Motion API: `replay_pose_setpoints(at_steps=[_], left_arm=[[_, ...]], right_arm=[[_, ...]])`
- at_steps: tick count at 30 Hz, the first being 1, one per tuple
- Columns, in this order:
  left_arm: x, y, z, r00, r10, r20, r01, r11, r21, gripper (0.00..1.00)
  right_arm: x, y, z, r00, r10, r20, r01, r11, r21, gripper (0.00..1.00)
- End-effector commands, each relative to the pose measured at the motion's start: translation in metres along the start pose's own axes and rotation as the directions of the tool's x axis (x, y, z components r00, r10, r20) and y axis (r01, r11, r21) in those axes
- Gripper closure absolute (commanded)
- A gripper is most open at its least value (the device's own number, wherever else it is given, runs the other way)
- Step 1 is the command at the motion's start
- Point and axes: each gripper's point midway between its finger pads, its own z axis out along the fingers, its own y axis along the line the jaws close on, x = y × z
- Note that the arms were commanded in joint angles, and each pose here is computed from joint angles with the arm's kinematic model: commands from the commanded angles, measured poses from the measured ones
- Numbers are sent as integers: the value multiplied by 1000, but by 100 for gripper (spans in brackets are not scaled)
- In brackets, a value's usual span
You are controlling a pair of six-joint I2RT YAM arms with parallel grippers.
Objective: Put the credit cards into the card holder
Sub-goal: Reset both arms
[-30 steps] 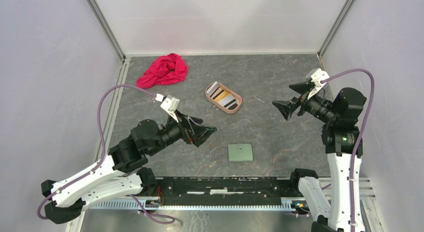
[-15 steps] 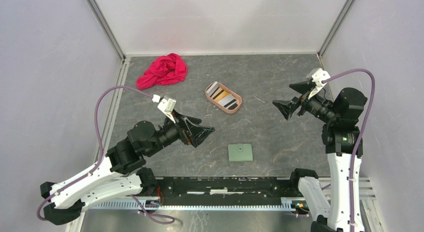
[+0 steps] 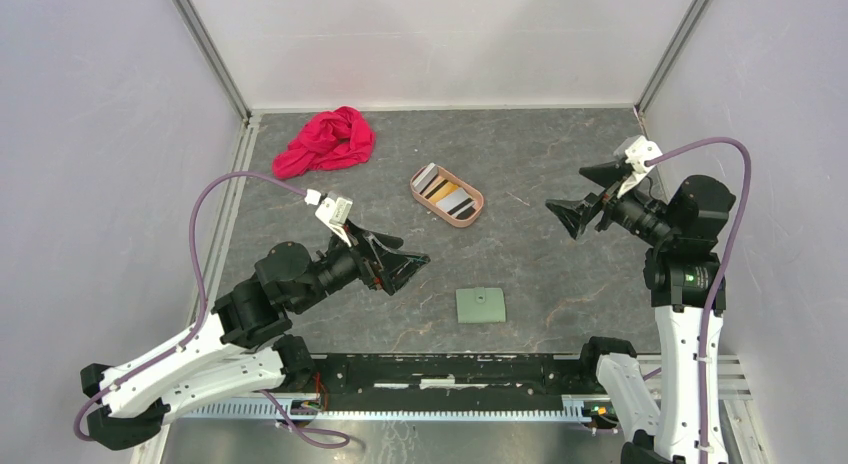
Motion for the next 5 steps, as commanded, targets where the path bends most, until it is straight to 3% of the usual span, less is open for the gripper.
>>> replay_pose_setpoints(at_steps=[1,5], left_arm=[[-9,-4,0,998,-44,44,44,999,10,0],[-8,-2,0,998,-44,43,44,999,6,0]], right_arm=[[-6,1,0,1000,-10,22,10,1000,-6,2],[-4,-1,0,1000,-21,19,21,1000,-3,2]])
